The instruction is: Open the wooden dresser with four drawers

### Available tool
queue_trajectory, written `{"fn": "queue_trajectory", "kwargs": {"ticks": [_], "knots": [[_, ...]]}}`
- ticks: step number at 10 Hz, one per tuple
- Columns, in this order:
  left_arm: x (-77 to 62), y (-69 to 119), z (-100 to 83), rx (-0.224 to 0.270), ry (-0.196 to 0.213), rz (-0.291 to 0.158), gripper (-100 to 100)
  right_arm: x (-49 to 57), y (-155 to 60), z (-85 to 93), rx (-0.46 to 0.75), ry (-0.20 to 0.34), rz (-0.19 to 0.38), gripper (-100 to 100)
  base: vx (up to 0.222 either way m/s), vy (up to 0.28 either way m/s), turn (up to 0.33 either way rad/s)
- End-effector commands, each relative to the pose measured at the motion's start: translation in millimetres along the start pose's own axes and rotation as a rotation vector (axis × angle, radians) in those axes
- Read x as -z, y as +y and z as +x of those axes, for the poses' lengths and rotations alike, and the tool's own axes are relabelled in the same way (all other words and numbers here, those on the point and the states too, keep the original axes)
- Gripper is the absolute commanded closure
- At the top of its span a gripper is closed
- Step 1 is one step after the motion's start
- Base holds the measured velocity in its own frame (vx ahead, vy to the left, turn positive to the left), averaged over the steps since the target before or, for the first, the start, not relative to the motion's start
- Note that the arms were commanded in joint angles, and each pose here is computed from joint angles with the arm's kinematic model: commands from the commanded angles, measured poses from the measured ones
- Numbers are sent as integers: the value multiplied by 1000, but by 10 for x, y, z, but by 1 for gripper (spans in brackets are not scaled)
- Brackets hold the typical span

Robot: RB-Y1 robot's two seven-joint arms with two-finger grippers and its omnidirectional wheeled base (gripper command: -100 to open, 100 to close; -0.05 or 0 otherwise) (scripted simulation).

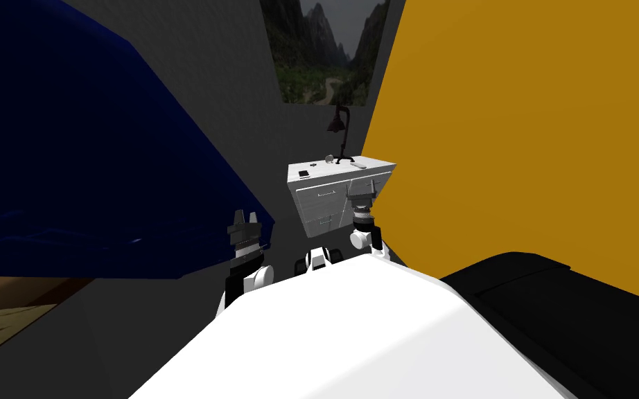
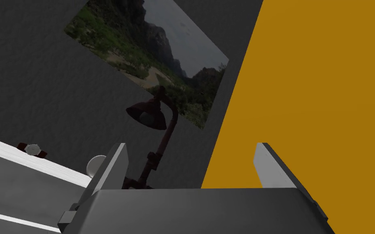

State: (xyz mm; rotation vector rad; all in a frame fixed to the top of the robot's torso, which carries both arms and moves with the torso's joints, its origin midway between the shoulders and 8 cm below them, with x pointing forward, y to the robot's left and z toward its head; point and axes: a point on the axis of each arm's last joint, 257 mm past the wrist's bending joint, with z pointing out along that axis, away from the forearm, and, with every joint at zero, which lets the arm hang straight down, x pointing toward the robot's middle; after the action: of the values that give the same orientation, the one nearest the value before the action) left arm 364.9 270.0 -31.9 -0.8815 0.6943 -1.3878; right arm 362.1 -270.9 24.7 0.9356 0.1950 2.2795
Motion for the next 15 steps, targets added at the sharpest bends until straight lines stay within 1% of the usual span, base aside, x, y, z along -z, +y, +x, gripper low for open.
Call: {"fn": "queue_trajectory", "kwargs": {"ticks": [1,2,3,5,6,7,8,9,10,11,12,14,15], "knots": [[0,0,0,0,0,0,0,-9,-104,-80,-146,-25,-2,-100,9,-4,43],[0,0,0,0,0,0,0,-9,-104,-80,-174,-25,-2,-100,7,-4,22],[0,0,0,0,0,0,0,-5,-182,-136,-247,-44,-2,-100,8,-5,38],[0,0,0,0,0,0,0,-5,-182,-136,-281,-44,-3,-100,4,-2,14],[0,0,0,0,0,0,0,0,-266,-196,-365,-64,-3,-100,5,-3,47],[0,0,0,0,0,0,0,0,-266,-196,-386,-64,-3,-100,6,-4,24],[0,0,0,0,0,0,0,9,-358,-258,-458,-85,-2,-100,9,-2,39],[0,0,0,0,0,0,0,9,-358,-258,-486,-85,-3,-100,9,-4,23],[0,0,0,0,0,0,0,22,-457,-323,-555,-108,-1,-100,9,-5,44],[0,0,0,0,0,0,0,22,-457,-323,-587,-108,-3,-100,9,-5,29],[0,0,0,0,0,0,0,38,-562,-391,-655,-133,0,-100,10,-7,39],[0,0,0,0,0,0,0,38,-562,-391,-694,-134,-2,-100,4,-3,12],[0,0,0,0,0,0,0,59,-674,-462,-771,-161,0,-100,5,-3,47]]}}
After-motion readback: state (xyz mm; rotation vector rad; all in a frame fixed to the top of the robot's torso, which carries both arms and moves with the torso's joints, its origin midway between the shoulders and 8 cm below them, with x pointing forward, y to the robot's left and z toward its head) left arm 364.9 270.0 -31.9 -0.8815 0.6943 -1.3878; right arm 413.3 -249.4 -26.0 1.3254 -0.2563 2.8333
